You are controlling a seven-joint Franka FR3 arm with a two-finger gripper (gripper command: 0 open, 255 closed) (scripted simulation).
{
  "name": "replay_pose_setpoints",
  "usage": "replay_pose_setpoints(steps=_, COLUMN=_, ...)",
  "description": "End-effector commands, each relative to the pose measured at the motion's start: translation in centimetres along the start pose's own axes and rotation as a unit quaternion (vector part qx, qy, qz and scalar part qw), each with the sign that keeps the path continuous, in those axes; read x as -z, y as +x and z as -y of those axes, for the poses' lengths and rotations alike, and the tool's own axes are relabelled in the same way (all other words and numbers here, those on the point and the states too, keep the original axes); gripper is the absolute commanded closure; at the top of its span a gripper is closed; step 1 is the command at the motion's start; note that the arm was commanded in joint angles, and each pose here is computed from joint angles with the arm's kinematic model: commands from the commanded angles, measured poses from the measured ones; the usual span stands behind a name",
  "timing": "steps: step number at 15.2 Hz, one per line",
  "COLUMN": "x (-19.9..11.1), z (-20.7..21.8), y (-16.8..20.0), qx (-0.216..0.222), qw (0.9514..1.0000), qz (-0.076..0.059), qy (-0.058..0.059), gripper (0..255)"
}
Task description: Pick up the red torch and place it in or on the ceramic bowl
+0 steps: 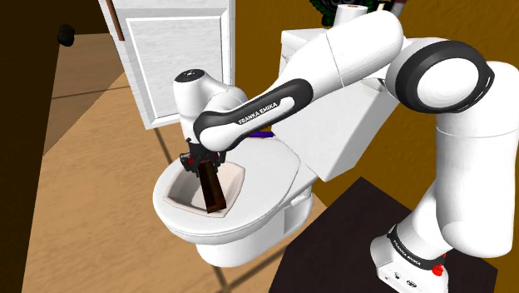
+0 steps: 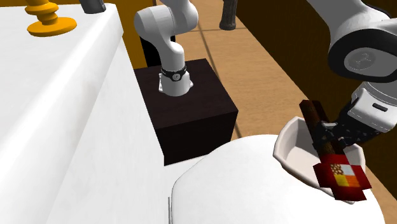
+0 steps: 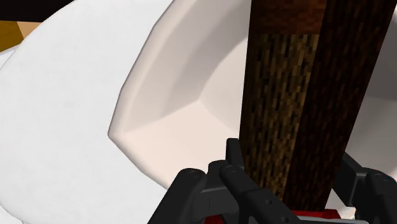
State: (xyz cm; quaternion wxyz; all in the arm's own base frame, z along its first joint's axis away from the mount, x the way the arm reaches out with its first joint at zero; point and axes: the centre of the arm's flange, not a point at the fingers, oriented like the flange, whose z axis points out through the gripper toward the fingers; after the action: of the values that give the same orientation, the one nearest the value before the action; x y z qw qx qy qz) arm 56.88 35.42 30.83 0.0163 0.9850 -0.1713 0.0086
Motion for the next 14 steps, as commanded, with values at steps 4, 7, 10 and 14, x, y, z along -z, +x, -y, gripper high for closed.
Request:
replay_pose_setpoints(steps=4, x=-2.8, z=0.2, y=0.0, qx=0.000, qw=1.0000, qz=0.000, qy=0.000, gripper=255)
replay_pose_setpoints(steps=7, x=-2.8, z=0.2, y=0.0, qx=0.000, qw=1.0000, qz=0.000, qy=0.000, gripper=255)
replay_pose_setpoints(steps=10, x=-2.8, z=0.2, y=0.0, qx=0.000, qw=1.0000, qz=0.000, qy=0.000, gripper=255)
replay_pose_setpoints(steps=14, x=-2.8, z=0.2, y=-0.1, qx=0.000, qw=1.0000, qz=0.000, qy=0.000, gripper=0)
